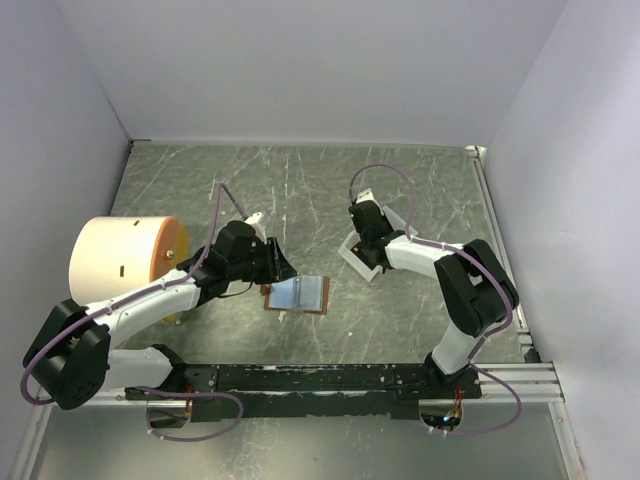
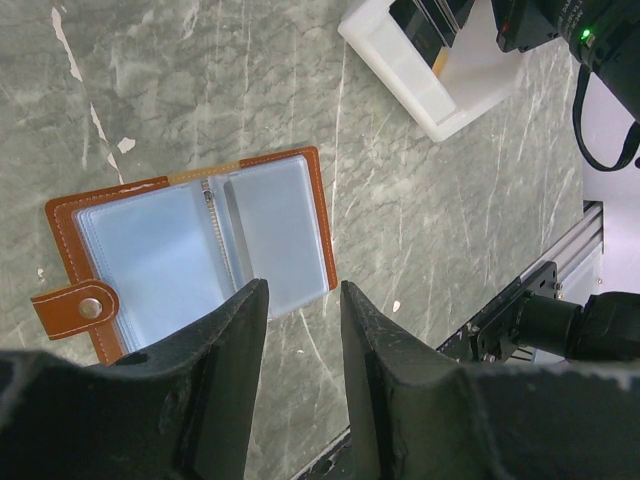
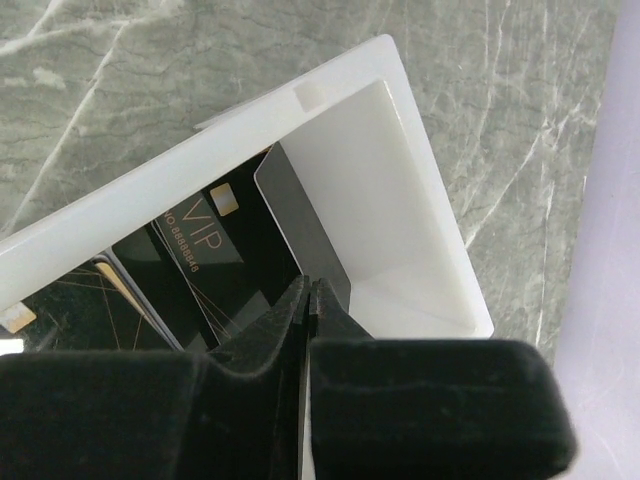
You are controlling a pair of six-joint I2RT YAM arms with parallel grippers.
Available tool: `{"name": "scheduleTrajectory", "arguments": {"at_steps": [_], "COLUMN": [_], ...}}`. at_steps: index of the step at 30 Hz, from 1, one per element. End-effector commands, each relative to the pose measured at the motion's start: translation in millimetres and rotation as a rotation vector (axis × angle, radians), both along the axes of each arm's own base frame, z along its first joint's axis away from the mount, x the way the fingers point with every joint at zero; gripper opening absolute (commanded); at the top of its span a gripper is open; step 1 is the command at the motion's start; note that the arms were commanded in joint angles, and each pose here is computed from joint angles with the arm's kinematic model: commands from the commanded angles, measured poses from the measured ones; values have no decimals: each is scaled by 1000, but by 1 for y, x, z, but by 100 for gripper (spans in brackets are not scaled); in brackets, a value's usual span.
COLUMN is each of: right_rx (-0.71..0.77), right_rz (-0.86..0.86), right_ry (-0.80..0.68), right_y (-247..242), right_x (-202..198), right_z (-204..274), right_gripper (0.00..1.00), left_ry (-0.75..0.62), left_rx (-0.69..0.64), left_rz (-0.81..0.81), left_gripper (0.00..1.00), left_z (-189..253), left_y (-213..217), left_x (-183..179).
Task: Put the credit cards into the card holder
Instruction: Pick up the credit card from the storage box.
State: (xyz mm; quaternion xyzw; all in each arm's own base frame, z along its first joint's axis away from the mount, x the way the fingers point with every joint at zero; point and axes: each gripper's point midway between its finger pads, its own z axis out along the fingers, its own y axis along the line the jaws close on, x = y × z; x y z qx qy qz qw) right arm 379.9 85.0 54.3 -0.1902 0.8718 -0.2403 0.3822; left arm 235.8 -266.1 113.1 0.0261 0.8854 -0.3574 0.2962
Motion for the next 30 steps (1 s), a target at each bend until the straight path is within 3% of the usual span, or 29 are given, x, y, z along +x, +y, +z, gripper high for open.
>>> {"name": "scheduleTrajectory", "arguments": {"at_steps": [1, 16, 30], "right_rx": [30, 174, 339], "right_rz": [15, 80, 140], "right_ry": [-26, -29, -62], "right_y": [3, 18, 34], "right_x": [8, -9, -28], "right_z": [12, 48, 93], "right_gripper": [0, 0, 0], "left_ry": [-32, -25, -14], "left_rx": [-33, -51, -152], "left_rz": [5, 4, -43], "left_gripper": [46, 46, 46], "left_z": [11, 9, 26], "left_y": [-2, -3, -17], "left_x": [2, -1, -7]}}
